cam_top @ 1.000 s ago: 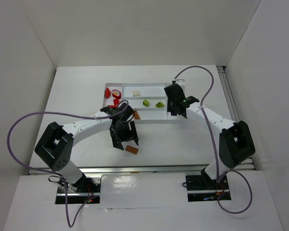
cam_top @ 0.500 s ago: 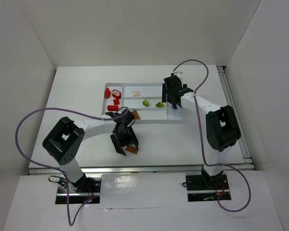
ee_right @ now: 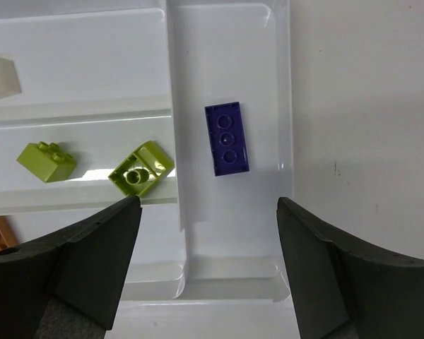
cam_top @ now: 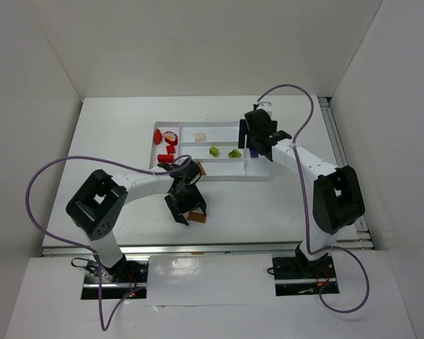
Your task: Sort the legos into containers by color
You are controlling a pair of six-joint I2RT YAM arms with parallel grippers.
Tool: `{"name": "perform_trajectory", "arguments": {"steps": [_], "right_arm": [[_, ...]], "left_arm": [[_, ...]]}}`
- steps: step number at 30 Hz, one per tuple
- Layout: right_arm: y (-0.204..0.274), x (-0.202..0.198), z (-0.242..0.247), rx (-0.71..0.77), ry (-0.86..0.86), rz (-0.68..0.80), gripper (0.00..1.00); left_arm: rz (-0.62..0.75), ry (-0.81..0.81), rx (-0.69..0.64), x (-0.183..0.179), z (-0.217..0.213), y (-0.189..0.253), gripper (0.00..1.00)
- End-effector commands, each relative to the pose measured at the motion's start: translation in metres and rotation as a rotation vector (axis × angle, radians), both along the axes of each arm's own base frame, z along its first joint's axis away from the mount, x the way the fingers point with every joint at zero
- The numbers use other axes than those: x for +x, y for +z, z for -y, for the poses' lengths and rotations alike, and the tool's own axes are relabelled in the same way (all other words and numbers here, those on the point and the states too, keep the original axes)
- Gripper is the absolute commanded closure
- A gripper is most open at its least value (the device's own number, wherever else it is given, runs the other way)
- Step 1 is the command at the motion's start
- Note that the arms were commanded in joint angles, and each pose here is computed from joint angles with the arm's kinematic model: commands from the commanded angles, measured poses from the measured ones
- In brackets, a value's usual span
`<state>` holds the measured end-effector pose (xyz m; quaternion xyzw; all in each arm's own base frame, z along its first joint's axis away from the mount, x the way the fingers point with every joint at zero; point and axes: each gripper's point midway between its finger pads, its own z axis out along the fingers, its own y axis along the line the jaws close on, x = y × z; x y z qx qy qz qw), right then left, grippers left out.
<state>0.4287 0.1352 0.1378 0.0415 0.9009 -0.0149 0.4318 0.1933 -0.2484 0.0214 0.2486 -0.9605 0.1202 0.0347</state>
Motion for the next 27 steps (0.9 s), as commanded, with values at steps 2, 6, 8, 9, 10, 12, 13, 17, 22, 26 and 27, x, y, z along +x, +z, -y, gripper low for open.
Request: {"name": "perform_trajectory", "arguments": {"steps": [2,6,8,9,10,12,13,17,22,26,27], "right_arm": [[0.017,-0.001,-0.009,0.024,0.029,0.049,0.15],[0.012,-0.004,-0.019,0.027,0.055,0.037,0.15],[0.009,-0.007,-0.022,0.023,0.064,0.029,0.15],[0.009,-0.007,-0.022,0.023,0.065,0.029,0.15],[0.009,-0.007,-0.022,0.023,0.065,0.029,0.15],[0.009,-0.007,-0.022,0.023,0.065,0.029,0.15],[0.005,-0.009,-0.021,0.019,0.065,0.021,0.15],[0.000,-0.011,-0.020,0.007,0.070,0.010,0.15],[0.004,-0.012,-0.019,0.011,0.070,0.019,0.15],[0.000,-0.014,-0.020,0.013,0.077,0.008,0.15],[0.000,-0.014,-0.020,0.013,0.077,0.008,0.15]], "left_arm": [[0.009,0.043,0.011,0.007,0.006,0.008,0.17],[0.026,0.032,-0.018,0.014,0.014,0.017,0.11],[0.018,0.032,-0.011,0.013,0.013,0.013,0.11],[0.022,0.043,-0.004,0.014,0.012,0.013,0.11],[0.015,0.043,0.002,0.014,0.012,0.010,0.12],[-0.003,0.051,0.014,0.014,0.013,0.003,0.14],[-0.011,0.051,0.022,0.014,0.012,0.000,0.14],[-0.036,0.050,0.027,0.011,0.012,-0.003,0.15],[-0.023,0.065,0.078,0.012,0.003,-0.009,0.27],[-0.021,0.068,0.120,0.013,-0.004,-0.011,0.35],[-0.014,0.069,0.128,0.014,-0.005,-0.012,0.34]]}}
